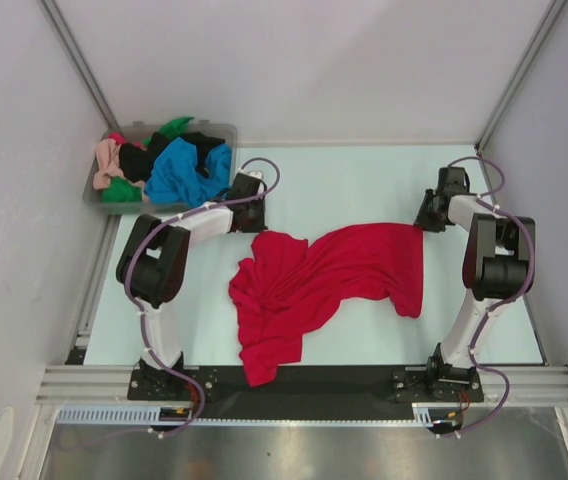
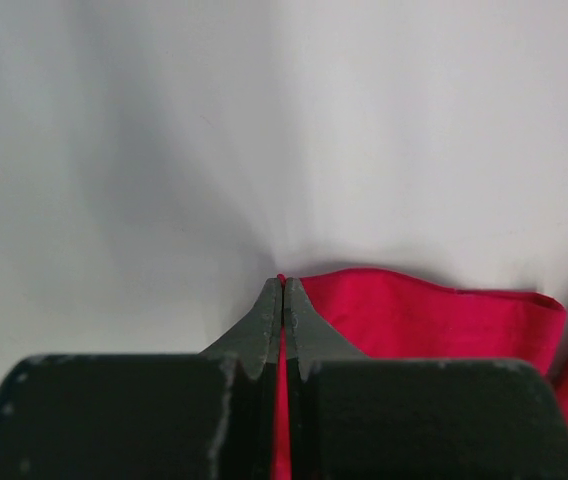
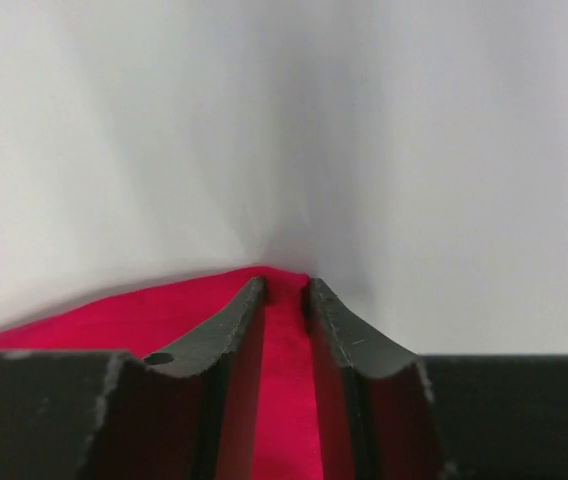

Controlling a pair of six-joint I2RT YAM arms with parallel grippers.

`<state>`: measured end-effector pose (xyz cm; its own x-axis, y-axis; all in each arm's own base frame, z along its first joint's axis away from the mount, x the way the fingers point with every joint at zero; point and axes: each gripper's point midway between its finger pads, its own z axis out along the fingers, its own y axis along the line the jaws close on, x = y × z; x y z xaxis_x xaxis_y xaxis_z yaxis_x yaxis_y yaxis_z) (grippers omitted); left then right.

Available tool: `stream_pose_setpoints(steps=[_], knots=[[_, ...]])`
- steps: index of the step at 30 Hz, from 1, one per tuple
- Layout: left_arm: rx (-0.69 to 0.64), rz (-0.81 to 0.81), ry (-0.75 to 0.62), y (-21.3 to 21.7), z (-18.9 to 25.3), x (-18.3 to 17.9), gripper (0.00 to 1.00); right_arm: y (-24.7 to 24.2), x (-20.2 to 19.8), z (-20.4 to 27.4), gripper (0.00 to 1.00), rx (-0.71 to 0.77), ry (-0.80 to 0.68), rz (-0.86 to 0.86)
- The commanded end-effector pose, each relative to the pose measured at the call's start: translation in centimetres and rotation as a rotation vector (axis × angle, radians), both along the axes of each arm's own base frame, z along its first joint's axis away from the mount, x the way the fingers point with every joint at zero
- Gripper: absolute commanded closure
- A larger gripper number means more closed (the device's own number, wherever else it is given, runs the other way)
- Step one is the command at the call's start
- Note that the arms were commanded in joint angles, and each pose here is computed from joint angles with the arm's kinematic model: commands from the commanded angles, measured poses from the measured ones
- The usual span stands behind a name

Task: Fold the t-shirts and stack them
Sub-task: Flatten the tshirt out

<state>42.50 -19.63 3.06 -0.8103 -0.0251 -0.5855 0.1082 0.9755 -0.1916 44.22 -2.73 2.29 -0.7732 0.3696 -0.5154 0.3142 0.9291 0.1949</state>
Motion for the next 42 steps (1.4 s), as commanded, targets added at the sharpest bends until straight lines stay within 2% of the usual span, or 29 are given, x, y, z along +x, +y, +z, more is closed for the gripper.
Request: stream_pose_setpoints(steps=[1, 5, 7, 10, 12, 15, 18, 21, 24, 27, 31, 33, 36, 42], knots=[[-0.017, -0.019, -0.045, 0.2, 1.9, 0.4, 1.0, -0.8, 0.4, -1.1, 0.71, -0.027, -0.002, -0.007], [-0.014, -0.021, -0.053, 0.4, 2.2, 0.5, 1.0, -1.0, 0.4, -1.8, 0.82, -0.037, 0.013, 0.0], [-0.016, -0.024, -0.063, 0.6, 2.6, 0.8, 1.0, -1.3, 0.8, -1.7, 1.0, -0.049, 0.01, -0.001], [-0.033, -0.053, -0.088, 0.2, 3.9, 1.2, 1.0, -1.4, 1.4, -0.5, 1.0, -0.056, -0.019, 0.006], [-0.044, -0.069, -0.137, 0.0, 6.0, 2.0, 1.0, -1.0, 2.1, 2.2, 1.0, -0.044, -0.089, 0.027], [-0.068, -0.097, -0.209, -0.3, 9.3, 2.7, 1.0, 1.4, 3.8, 8.3, 1.0, 0.027, -0.294, 0.152], [-0.085, -0.103, -0.259, -0.3, 11.7, 3.1, 1.0, 3.2, 4.0, 12.8, 1.0, 0.088, -0.437, 0.214], [-0.099, -0.084, -0.285, 0.3, 13.2, 3.3, 1.0, 4.5, 3.6, 15.7, 1.0, 0.132, -0.523, 0.265], [-0.114, -0.06, -0.318, 1.1, 15.0, 3.5, 1.0, 4.3, 3.0, 16.6, 1.0, 0.116, -0.538, 0.25], [-0.139, -0.047, -0.397, 2.5, 19.3, 3.8, 1.0, 4.0, 2.6, 19.7, 1.0, 0.086, -0.609, 0.236], [-0.21, -0.026, -0.526, 5.3, 26.0, 4.7, 1.0, 2.8, 2.8, 25.5, 1.0, 0.03, -0.779, 0.197], [-0.23, -0.033, -0.558, 5.7, 27.7, 5.1, 1.0, 2.8, 3.2, 26.7, 1.0, 0.03, -0.795, 0.206], [-0.249, -0.072, -0.572, 5.2, 28.5, 5.1, 1.0, 3.6, 3.4, 25.7, 1.0, 0.067, -0.736, 0.247], [-0.235, -0.088, -0.621, 5.3, 30.2, 5.0, 1.0, 3.1, 2.5, 25.8, 1.0, 0.026, -0.753, 0.231]])
